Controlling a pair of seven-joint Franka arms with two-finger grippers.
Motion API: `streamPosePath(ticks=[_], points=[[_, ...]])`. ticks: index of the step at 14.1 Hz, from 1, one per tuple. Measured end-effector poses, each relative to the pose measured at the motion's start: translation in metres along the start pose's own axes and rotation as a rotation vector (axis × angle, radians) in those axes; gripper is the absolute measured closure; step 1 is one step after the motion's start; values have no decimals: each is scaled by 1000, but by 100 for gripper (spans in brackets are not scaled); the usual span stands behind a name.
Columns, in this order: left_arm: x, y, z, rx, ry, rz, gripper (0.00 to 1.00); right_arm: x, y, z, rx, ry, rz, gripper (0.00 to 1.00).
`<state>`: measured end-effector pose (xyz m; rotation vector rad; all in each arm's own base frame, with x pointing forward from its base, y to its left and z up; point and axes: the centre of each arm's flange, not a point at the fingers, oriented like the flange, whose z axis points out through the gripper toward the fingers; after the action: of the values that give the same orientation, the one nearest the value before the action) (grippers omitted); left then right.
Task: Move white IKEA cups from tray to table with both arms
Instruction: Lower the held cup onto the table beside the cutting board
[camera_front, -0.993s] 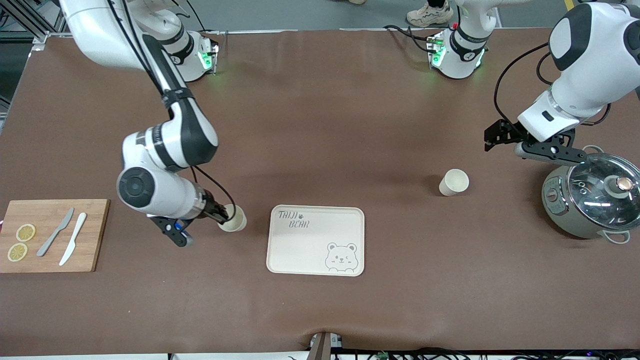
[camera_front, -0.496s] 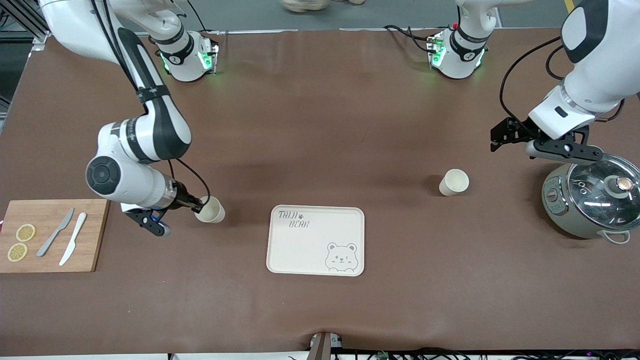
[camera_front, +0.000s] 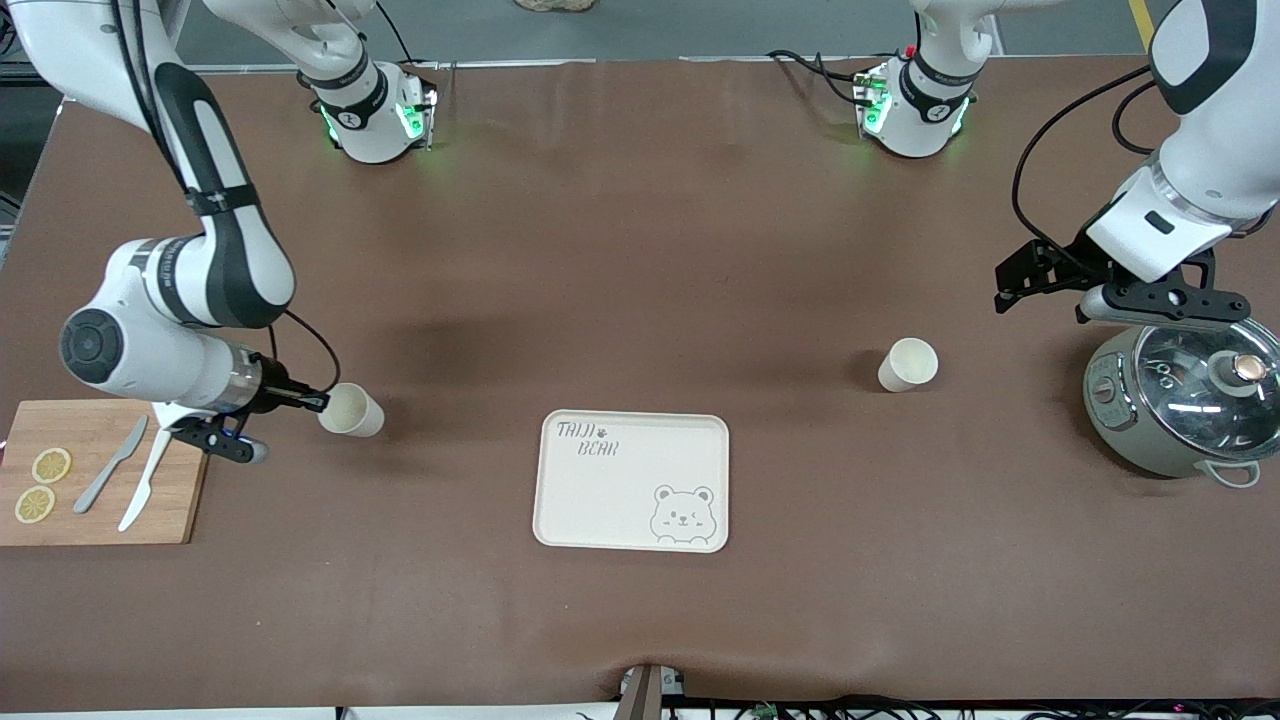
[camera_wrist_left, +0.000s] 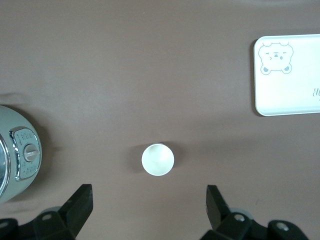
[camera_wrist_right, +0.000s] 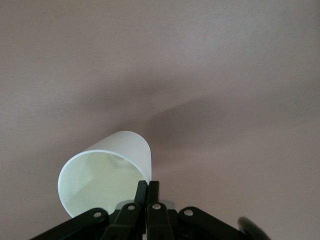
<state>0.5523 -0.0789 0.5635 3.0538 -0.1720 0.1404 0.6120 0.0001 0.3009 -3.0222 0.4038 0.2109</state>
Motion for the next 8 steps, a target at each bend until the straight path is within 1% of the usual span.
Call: streamPosePath(ticks=[3,6,8], points=[[1,9,-12,-1,2,16,0,10,49,-1,-36,15,-65,98],[1,14,-16,-2,7,26,0,13,78,-1,-38,13,-110,98],[1,15,-16,-2,6,27,0,12,94,3,-36,3,-119,98]])
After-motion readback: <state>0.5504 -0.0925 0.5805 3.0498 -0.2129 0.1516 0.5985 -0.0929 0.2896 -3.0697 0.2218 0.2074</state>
